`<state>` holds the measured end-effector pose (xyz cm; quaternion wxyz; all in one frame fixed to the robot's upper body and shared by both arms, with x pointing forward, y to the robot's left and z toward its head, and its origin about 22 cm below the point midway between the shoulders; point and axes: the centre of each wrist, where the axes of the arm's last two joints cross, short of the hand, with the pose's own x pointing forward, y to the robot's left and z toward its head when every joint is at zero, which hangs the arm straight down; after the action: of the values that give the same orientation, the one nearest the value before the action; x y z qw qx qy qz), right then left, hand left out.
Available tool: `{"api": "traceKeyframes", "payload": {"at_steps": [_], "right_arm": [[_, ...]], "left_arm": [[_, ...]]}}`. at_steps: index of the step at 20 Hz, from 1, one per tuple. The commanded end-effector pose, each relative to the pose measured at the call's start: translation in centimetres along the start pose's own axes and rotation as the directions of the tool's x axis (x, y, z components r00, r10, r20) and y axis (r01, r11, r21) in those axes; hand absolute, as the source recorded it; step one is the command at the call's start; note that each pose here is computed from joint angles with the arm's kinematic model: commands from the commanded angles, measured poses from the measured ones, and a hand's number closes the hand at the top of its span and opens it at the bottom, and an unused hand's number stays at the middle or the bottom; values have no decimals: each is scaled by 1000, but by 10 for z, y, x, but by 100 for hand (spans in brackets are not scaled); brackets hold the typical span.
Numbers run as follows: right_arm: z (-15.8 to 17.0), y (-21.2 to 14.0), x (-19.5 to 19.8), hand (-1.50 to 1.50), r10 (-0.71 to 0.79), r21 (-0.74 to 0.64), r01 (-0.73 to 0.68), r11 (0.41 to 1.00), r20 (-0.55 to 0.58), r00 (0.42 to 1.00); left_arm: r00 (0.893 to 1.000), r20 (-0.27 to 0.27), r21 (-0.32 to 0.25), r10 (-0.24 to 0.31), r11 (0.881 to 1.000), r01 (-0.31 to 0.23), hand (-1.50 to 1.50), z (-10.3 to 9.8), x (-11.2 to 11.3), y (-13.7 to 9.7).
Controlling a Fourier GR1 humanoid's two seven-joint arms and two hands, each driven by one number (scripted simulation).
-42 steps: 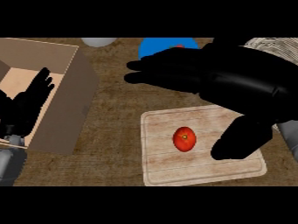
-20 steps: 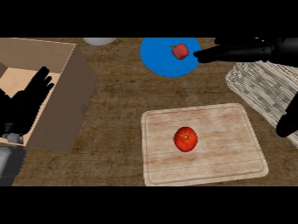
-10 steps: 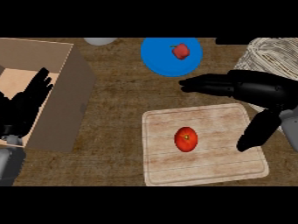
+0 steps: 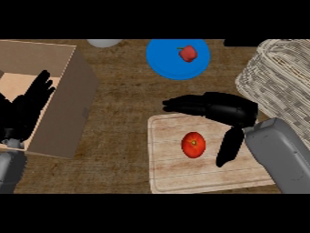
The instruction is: Pick the tomato from the cutting board and place it in the basket
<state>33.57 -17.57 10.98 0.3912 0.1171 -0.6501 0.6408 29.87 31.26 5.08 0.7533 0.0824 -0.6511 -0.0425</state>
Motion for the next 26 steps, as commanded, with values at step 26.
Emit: {"api": "traceKeyframes", "payload": {"at_steps": [26], "right_arm": [[-20, 44, -59, -150, 40, 168, -44, 985, 28, 999]], "left_arm": [[999, -37, 17, -1, 1000, 2, 0, -2, -18, 3]]}}
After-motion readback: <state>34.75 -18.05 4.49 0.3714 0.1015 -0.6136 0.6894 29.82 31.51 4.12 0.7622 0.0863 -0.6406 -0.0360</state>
